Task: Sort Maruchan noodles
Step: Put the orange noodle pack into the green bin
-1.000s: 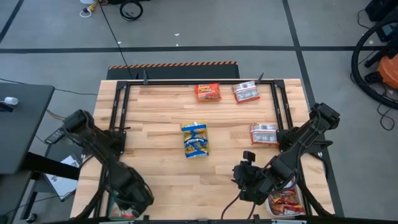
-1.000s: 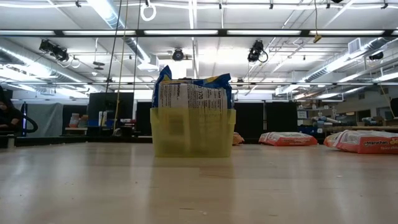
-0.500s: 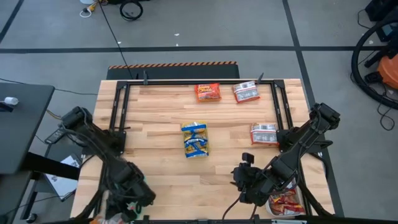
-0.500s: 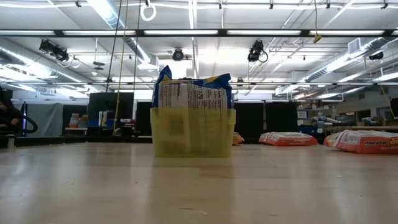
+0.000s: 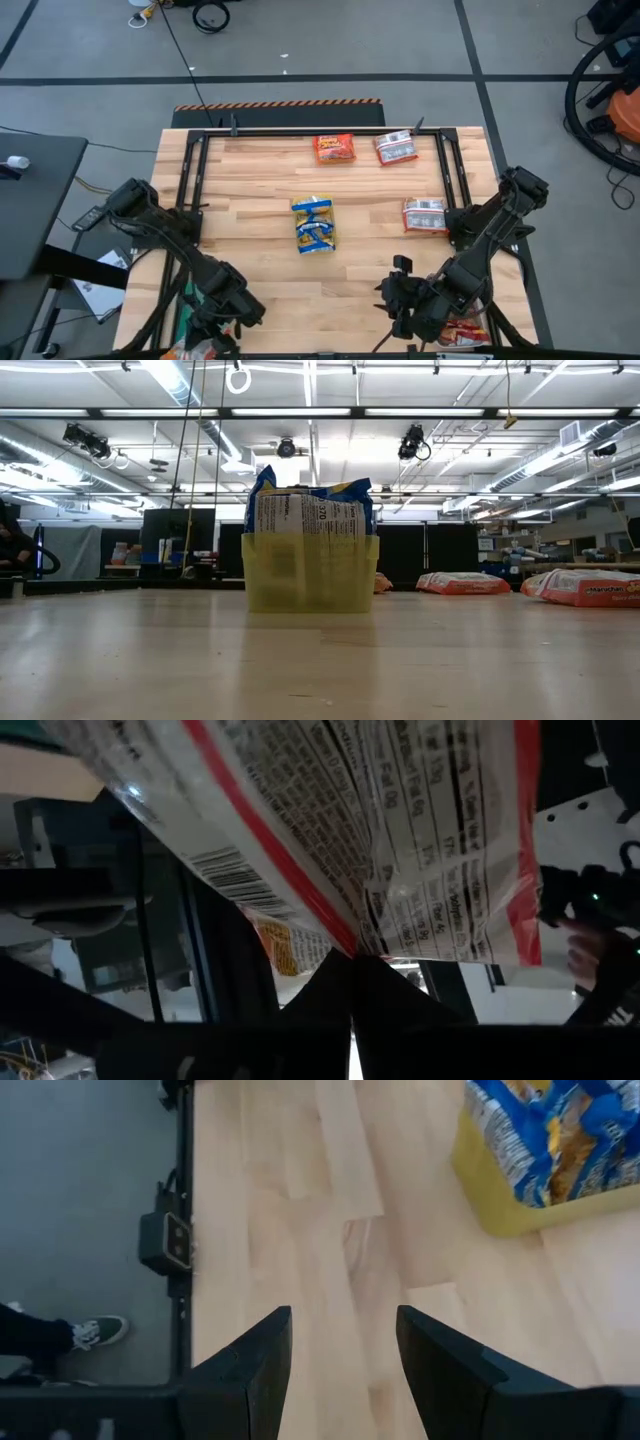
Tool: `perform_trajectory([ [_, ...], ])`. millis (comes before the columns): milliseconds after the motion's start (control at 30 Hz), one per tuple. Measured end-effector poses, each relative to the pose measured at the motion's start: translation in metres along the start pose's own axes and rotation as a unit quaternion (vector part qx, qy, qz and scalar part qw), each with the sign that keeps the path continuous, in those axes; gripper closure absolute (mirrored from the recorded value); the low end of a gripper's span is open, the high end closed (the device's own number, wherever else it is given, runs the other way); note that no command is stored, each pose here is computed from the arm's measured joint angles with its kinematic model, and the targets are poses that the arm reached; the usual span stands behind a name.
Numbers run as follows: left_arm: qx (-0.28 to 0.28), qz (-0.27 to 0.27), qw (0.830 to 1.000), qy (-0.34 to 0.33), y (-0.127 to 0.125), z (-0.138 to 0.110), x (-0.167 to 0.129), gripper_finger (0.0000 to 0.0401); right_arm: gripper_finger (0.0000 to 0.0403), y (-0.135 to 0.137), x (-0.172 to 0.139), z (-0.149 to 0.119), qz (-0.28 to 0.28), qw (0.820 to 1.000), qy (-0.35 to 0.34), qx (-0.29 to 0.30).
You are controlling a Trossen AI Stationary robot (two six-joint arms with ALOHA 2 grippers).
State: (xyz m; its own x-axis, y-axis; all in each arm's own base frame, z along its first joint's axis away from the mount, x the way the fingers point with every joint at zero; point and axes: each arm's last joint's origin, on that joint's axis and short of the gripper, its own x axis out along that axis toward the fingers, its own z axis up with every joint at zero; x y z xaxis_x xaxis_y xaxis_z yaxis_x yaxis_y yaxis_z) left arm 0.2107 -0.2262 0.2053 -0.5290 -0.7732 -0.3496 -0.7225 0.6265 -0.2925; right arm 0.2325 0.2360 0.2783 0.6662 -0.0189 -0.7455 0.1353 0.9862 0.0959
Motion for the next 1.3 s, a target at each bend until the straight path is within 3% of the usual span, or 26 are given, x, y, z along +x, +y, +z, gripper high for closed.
perform_trajectory([
  [133, 0.01, -0.006, 1.0, 0.003, 0.002, -0.017, -0.005, 0.0401, 0.0216, 0.005, -0.005, -0.006, 0.009, 1.0, 0.001, 0.014],
  [267, -0.03, 0.019, 0.999, -0.002, 0.014, -0.023, -0.006, 0.0401, 0.0216, 0.009, -0.008, -0.01, 0.012, 0.999, -0.002, 0.037],
  [533, -0.029, 0.039, 0.999, 0.005, 0.023, -0.006, 0.017, 0.0401, 0.0216, 0.019, -0.017, -0.021, 0.031, 0.997, -0.005, 0.064],
  [1033, 0.047, 0.006, 0.999, 0.017, -0.001, 0.013, 0.041, 0.0394, 0.0216, 0.025, -0.021, -0.025, 0.048, 0.997, -0.005, 0.067],
  [1300, 0.044, 0.003, 0.999, 0.018, -0.002, 0.012, 0.041, 0.0393, 0.0216, 0.026, -0.021, -0.025, 0.057, 0.998, 0.0, 0.04],
])
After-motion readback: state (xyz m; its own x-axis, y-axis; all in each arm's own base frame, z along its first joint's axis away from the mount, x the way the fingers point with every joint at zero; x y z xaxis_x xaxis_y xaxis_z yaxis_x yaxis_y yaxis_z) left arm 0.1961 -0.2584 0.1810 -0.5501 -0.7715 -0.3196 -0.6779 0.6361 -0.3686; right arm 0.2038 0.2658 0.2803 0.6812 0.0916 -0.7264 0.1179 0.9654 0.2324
